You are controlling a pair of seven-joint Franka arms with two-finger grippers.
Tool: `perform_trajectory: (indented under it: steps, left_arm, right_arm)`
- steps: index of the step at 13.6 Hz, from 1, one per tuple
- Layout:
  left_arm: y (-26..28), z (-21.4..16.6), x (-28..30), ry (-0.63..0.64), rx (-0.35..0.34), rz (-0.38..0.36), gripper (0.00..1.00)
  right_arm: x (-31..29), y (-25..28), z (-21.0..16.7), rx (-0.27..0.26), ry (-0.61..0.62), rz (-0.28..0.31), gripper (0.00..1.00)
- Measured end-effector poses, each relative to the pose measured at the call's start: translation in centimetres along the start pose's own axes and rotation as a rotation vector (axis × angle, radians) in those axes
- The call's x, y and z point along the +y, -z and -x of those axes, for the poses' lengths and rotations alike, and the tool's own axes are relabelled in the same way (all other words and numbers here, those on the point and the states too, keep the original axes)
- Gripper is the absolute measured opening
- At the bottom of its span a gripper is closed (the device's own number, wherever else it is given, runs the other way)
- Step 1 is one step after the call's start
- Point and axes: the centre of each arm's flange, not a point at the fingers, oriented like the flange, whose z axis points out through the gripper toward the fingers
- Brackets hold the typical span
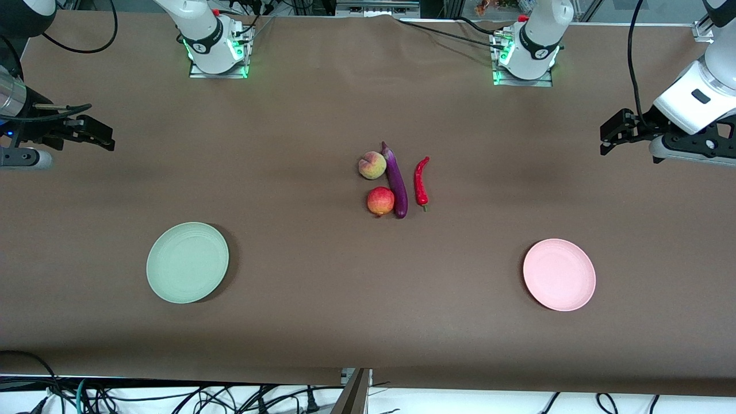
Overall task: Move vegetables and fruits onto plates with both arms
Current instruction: 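Move both grippers from rest toward the produce in the middle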
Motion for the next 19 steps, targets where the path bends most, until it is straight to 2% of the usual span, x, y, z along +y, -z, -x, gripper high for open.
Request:
perform_trajectory:
  steps: [8, 12, 15, 17, 19]
  left_arm:
    - [0.2, 0.0, -1.3, 0.024, 0.000, -0.001, 1.00]
    - [-3.4, -0.8, -2.6, 0.066, -0.087, 0.026, 1.00]
    - [-3.7, -0.9, -3.1, 0.088, -0.095, 0.031, 1.00]
    - [-4.2, -1.2, -2.8, 0.090, -0.095, 0.031, 1.00]
    - [-5.5, -1.8, -2.1, 0.084, -0.115, 0.035, 1.00]
  right_arm:
    - [0.1, 0.0, 0.0, 0.001, -0.001, 0.000, 1.00]
    - [-0.1, -0.6, -0.5, -0.002, 0.001, -0.004, 1.00]
    - [-0.2, -0.8, -0.8, 0.002, 0.004, -0.005, 1.00]
    - [-0.6, -1.5, -1.1, -0.012, 0.012, -0.005, 1.00]
    - [-1.8, -3.5, -2.0, -0.049, 0.032, -0.005, 1.00]
